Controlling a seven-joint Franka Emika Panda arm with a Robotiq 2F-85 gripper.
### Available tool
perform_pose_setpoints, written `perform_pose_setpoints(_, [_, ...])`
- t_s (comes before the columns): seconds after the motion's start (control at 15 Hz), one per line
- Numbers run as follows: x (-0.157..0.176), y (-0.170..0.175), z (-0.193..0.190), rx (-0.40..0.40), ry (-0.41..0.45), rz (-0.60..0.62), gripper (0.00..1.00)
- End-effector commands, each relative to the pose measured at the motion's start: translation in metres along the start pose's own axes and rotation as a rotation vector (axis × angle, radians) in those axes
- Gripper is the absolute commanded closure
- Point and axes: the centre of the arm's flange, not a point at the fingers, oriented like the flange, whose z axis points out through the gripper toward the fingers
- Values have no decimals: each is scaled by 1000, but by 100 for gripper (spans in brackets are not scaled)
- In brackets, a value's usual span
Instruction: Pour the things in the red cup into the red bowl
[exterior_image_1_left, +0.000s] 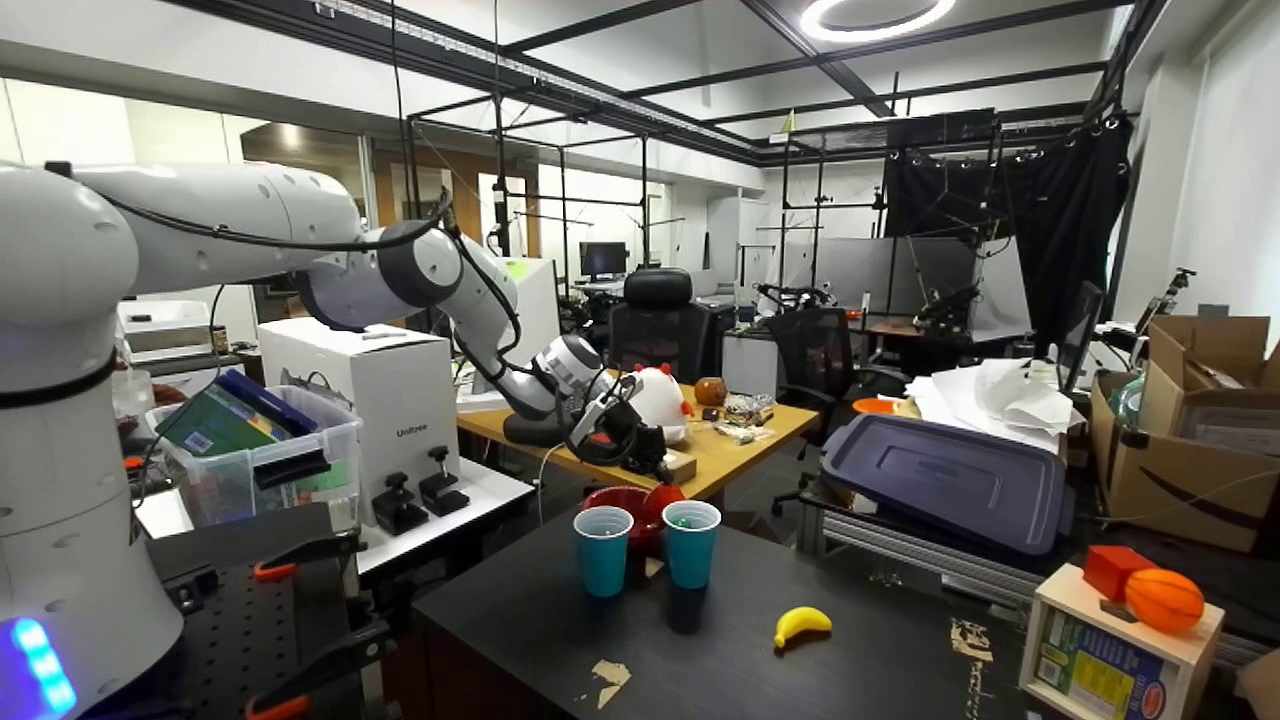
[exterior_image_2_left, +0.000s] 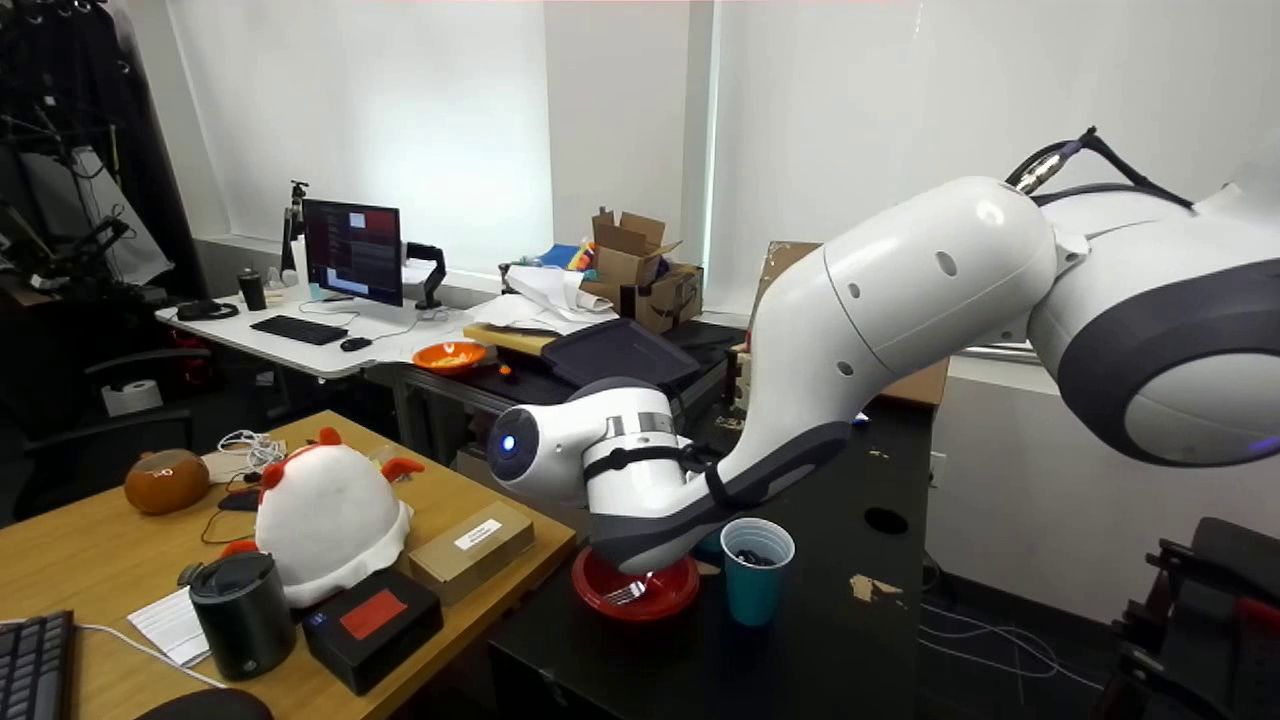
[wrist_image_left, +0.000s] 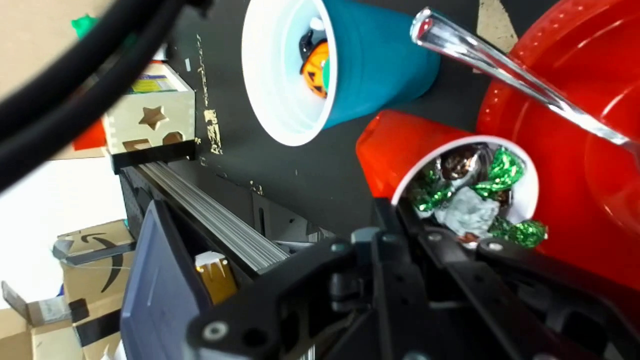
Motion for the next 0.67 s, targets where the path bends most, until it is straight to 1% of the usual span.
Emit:
perform_pose_setpoints(0.0, [-74,14,-24,-39,23,-31,99])
perform_pose_setpoints(0.33, [-100,8,-32,-130,27,-63,99])
perform_pose_setpoints(0.47, [-110,10,-36,-169,33,-67,99])
perform_pose_setpoints(0.6, [-119,14,-42,-190,27,-72,99])
